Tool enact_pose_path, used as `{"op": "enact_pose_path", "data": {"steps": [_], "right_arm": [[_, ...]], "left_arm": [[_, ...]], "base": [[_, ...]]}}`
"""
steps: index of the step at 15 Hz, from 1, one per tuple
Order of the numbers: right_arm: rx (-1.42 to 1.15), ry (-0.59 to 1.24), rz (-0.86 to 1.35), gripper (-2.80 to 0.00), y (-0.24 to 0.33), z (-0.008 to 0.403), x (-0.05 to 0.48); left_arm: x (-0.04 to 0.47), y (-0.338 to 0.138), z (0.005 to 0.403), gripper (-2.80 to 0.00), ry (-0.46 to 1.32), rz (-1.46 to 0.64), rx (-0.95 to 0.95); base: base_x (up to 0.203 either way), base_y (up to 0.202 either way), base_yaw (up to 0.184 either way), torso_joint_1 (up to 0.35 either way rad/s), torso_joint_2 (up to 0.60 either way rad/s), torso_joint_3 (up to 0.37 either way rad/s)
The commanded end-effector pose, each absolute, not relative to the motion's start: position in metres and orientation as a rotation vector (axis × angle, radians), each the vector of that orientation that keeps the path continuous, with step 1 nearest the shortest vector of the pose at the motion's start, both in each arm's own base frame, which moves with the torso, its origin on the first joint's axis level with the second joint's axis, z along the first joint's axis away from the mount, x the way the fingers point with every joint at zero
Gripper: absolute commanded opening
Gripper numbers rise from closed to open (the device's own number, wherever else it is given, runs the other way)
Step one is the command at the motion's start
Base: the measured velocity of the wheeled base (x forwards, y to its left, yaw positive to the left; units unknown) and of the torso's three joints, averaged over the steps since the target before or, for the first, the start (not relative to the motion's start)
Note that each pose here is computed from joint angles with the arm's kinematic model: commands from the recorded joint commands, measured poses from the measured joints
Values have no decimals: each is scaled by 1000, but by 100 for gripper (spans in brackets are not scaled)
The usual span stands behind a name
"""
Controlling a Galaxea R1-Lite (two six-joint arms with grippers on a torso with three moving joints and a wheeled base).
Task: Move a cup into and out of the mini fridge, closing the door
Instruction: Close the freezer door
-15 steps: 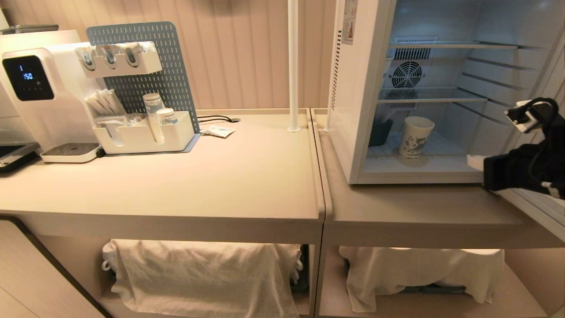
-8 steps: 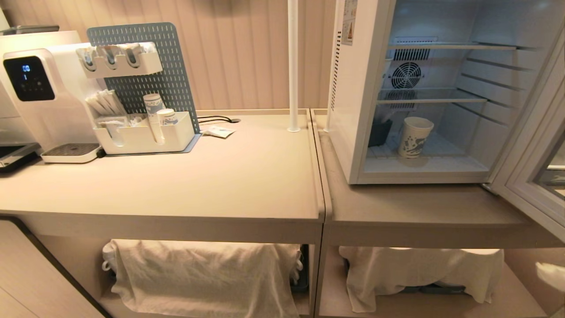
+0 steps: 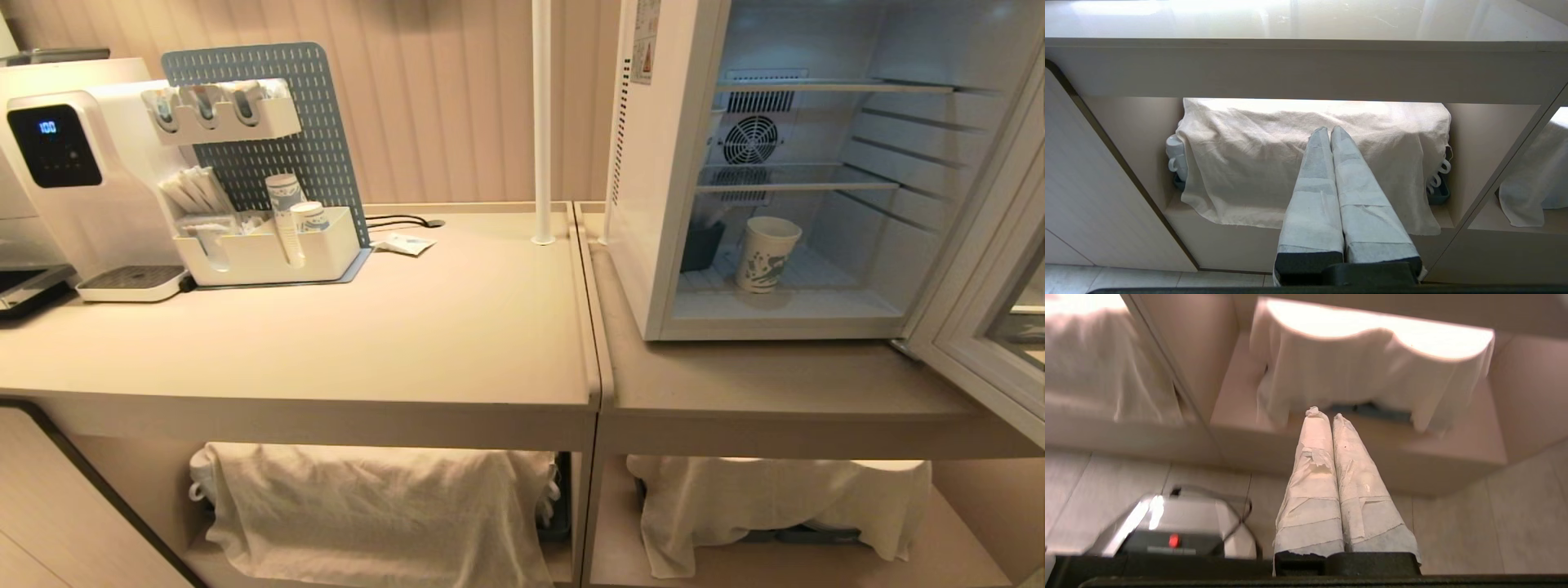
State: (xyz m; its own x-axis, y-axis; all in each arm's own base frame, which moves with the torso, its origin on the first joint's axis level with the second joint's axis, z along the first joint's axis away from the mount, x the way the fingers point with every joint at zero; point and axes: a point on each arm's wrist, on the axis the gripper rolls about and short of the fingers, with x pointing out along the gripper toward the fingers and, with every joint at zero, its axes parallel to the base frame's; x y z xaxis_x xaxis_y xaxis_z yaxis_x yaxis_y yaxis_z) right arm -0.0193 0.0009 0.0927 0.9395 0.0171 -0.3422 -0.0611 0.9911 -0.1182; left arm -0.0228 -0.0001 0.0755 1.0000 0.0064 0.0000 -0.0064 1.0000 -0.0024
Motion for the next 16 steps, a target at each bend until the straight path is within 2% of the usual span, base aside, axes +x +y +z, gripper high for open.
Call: {"op": "enact_pose_path", "data": {"steps": [1,5,16], "right_arm": [[-149,134,25,-280,0,89,-23],[-102,-5,24,-280,0,76,-22],[-77,-5,20,-280,0,76,-23]], "left_arm": [[-23,0,75,-280,0,7,-3],[-23,0,75,-280,0,7,-3],[-23,0,75,-280,0,5,-3]], "base": [[0,0,0,0,0,0],[0,0,0,0,0,0],[0,0,0,0,0,0]]}}
